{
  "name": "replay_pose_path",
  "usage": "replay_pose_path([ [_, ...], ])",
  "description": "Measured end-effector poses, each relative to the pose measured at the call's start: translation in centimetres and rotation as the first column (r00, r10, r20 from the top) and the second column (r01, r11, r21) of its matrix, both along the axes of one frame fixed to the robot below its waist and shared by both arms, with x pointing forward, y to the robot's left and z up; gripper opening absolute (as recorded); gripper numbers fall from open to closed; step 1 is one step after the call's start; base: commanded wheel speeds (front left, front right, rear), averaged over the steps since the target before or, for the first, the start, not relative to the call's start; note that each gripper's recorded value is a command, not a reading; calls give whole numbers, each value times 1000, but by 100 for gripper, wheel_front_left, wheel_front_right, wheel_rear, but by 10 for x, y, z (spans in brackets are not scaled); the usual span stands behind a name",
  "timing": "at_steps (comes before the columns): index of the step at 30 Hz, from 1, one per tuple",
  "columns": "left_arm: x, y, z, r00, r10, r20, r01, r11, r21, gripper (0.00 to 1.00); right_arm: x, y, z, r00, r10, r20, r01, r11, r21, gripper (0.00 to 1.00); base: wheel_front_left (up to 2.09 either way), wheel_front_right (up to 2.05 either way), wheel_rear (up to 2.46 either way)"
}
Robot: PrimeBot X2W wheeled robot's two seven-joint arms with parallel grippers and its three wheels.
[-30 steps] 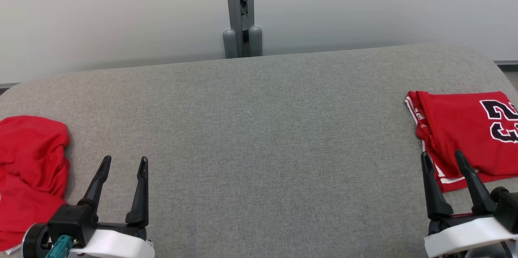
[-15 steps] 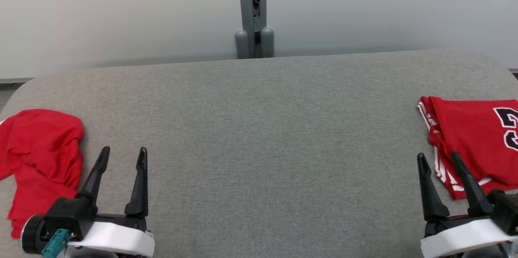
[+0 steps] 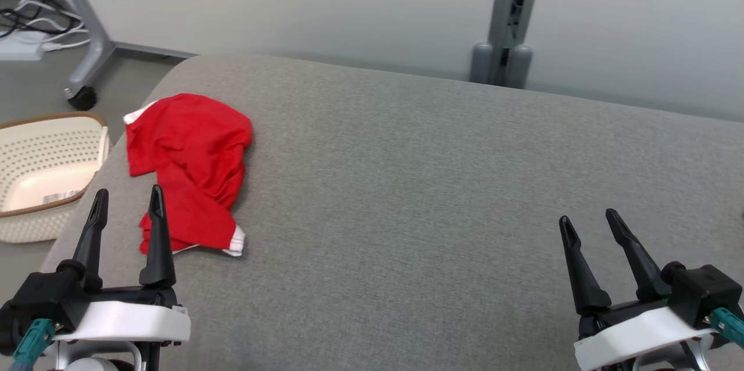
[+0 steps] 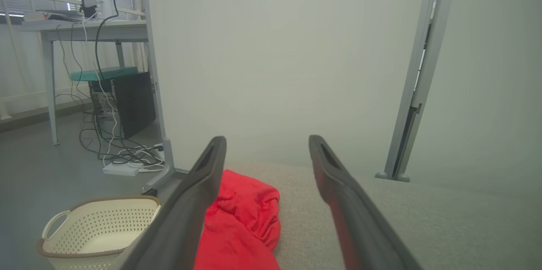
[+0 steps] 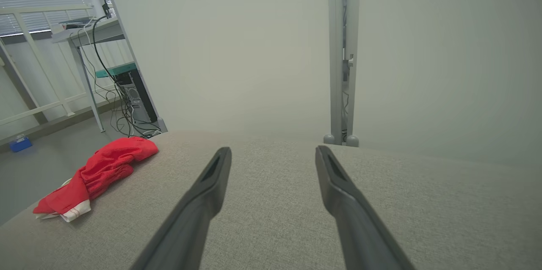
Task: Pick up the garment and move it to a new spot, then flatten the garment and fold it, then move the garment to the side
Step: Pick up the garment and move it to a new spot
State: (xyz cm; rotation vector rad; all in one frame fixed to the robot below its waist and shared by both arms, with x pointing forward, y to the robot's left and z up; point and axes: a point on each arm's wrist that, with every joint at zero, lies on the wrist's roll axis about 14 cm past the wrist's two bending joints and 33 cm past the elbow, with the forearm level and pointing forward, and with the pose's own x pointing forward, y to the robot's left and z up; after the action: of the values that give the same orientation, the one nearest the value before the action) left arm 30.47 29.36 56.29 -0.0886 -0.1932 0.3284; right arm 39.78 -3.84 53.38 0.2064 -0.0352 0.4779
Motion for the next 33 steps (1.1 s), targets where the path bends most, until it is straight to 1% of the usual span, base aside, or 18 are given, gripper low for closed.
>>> replay_pose_path([
  [5, -30, 29, 0, 993, 114, 6, -114, 993, -10, 100, 1, 35, 0, 995, 98, -2, -98, 995, 4, 100, 0, 0, 0],
  [8, -43, 36, 1, 989, 150, 11, -150, 989, -16, 100, 0, 48, 0, 991, 136, -1, -136, 991, 7, 100, 0, 0, 0],
  [13, -50, 40, 2, 986, 166, 16, -165, 986, -12, 100, -1, 56, 0, 987, 158, -3, -158, 987, 6, 100, 0, 0, 0],
  [19, -46, 41, 7, 987, 158, 32, -158, 987, 5, 100, 1, 56, -1, 988, 156, -5, -155, 988, 10, 100, 0, 0, 0],
  [22, -39, 45, 24, 986, 153, 74, -156, 987, 40, 100, 3, 54, -2, 988, 152, -9, -152, 988, 17, 100, 0, 0, 0],
  [25, -27, 53, 54, 980, 141, 141, -156, 983, 98, 100, 4, 53, -5, 989, 149, -20, -149, 989, 15, 100, 0, 0, 0],
  [29, -1, 64, 100, 972, 102, 211, -142, 973, 183, 100, 10, 51, -9, 990, 140, -27, -140, 990, -3, 100, 0, 0, 0],
  [31, 17, 70, 112, 977, 81, 199, -122, 971, 203, 100, 13, 49, -10, 990, 136, -30, -136, 991, -16, 100, 0, 0, 0],
  [33, 38, 74, 108, 989, 56, 138, -83, 976, 202, 100, 16, 46, -13, 991, 126, -37, -127, 992, -23, 100, 0, 0, 0],
])
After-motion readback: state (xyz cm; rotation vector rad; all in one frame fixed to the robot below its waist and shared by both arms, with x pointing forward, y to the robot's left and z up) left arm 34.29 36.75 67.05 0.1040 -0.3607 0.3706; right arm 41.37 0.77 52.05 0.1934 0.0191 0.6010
